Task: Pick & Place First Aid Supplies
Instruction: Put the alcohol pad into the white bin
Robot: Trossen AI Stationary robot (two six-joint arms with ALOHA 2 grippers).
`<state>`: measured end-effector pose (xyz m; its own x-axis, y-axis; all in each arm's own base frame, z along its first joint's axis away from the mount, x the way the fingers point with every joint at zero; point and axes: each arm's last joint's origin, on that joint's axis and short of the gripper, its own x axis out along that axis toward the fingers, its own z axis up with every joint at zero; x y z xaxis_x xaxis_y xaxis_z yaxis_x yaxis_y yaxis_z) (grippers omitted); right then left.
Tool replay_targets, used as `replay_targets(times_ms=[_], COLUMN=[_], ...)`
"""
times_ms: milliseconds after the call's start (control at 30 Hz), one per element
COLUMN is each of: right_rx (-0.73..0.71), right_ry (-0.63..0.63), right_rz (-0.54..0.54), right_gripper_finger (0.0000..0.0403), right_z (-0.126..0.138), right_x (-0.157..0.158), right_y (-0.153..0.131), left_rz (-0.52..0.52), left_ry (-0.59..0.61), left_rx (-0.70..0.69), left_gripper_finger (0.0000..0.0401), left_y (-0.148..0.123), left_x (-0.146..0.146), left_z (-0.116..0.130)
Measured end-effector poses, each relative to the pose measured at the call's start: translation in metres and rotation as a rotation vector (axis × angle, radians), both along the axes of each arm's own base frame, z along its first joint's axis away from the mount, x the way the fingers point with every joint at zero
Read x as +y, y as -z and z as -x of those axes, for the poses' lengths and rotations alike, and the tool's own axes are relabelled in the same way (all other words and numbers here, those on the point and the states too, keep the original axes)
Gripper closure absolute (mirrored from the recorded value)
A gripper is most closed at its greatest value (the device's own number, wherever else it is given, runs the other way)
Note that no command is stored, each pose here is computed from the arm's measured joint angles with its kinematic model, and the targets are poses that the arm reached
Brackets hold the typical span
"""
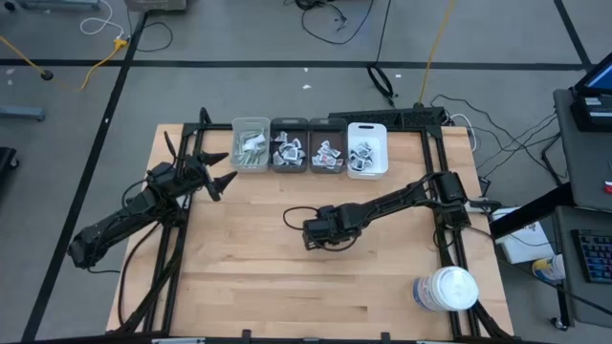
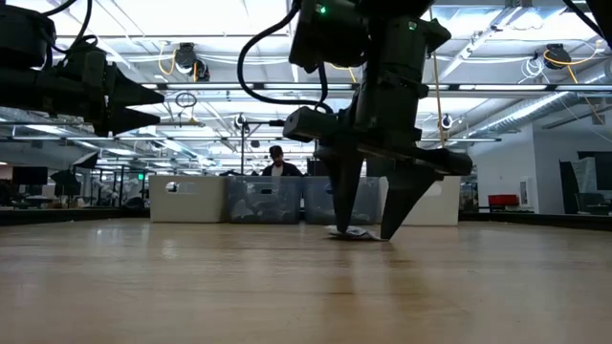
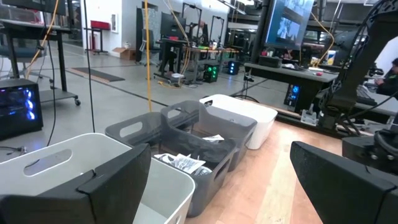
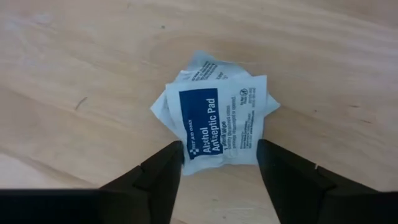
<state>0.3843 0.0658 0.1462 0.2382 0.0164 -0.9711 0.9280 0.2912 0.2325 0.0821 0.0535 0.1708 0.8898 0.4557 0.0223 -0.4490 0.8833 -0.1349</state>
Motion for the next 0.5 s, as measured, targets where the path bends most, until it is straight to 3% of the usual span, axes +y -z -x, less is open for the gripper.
replay_targets(times_ms=[300,500], right_rx=[0.01,0.01], right_ry=[0.008,-0.037], right_rz=[-0.021,-0.048], right_gripper_finger=[0.028,0.0318], right_z=[0.0006,0.0009], right_x=[0.0003,0.0011], right_y=[0.0008,-0.0003], left_rz=[0.0,0.001], left_ry=[0.0,0.0], left_rx=[0.001,0.001], left_gripper_finger=[0.0009,0.0009], left_y=[0.0001,0.0001], left_x=[0.0,0.0], left_z=[0.0,0.0])
